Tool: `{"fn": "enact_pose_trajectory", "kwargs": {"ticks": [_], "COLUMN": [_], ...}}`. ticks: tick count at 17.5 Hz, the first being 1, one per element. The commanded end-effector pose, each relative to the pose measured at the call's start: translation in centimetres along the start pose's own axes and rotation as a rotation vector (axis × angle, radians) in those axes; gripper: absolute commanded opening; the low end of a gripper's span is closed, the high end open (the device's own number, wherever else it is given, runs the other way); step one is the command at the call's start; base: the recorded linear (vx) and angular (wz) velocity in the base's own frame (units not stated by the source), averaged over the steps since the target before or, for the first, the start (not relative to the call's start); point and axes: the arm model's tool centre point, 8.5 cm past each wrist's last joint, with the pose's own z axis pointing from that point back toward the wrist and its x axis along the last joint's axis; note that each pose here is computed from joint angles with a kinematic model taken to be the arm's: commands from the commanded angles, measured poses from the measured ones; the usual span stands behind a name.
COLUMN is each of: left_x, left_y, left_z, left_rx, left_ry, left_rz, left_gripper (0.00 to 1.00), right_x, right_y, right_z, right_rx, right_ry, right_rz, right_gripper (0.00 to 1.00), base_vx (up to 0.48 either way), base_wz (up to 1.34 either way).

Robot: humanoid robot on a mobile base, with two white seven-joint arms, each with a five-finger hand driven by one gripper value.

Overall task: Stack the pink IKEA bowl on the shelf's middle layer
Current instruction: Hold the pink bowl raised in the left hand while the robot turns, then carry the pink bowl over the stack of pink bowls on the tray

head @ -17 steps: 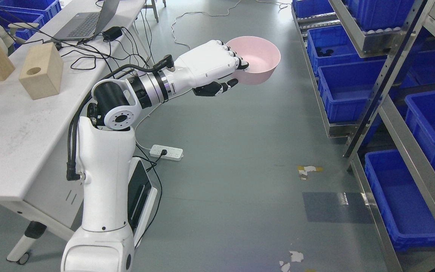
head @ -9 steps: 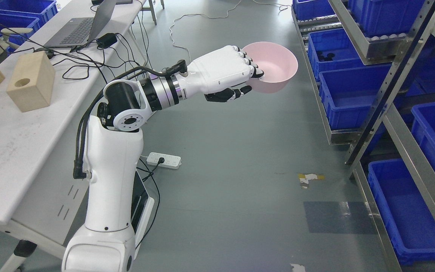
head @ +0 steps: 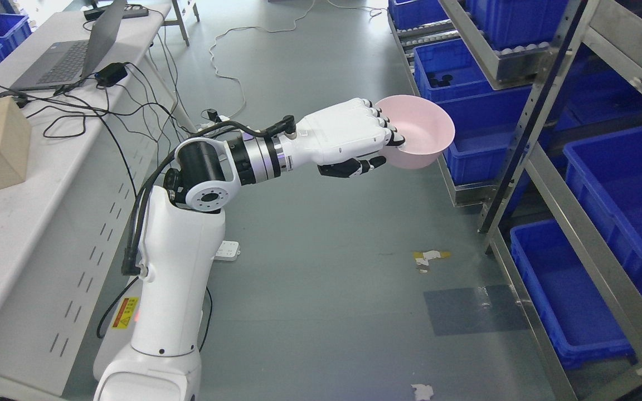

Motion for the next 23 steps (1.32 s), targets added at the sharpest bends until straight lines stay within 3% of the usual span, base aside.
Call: {"fn": "enact_pose_trajectory", "kwargs": {"ticks": [1, 11, 15, 18, 23], "left_x": [0.8, 3.1, 2.0, 0.2, -6.1], "left_y": [-0.9, -0.1, 6.0, 8.7, 10.5], "left_z": [-0.2, -1.9, -2.3, -2.7, -2.3], "left_rx": [-0.008, 0.057, 0.153, 0.160, 0.111], "left_ry": [-0.043, -0.179, -0.200, -0.182, -0.020], "left_rz": [0.026, 0.067, -0.044, -0.081, -0.062], "left_gripper": [0.03, 0.02, 0.02, 0.02, 0.02], "right_x": [-1.0, -1.0, -1.0, -1.0, -1.0], "right_y": [-1.0, -1.0, -1.0, -1.0, -1.0], "right_z": [0.0, 0.0, 0.0, 0.0, 0.0], "right_rx": [-0.015, -0.015, -0.015, -0.015, -0.015], "right_ry": [0.007, 0.007, 0.007, 0.007, 0.007], "right_rz": [0.002, 0.002, 0.002, 0.002, 0.002], "right_gripper": [1.00, 1.00, 1.00, 1.00, 1.00], "base_vx": [0.002, 0.044, 0.050, 0.044, 0.038], "base_wz": [-0.39, -0.69, -0.91, -0.83, -0.66]}}
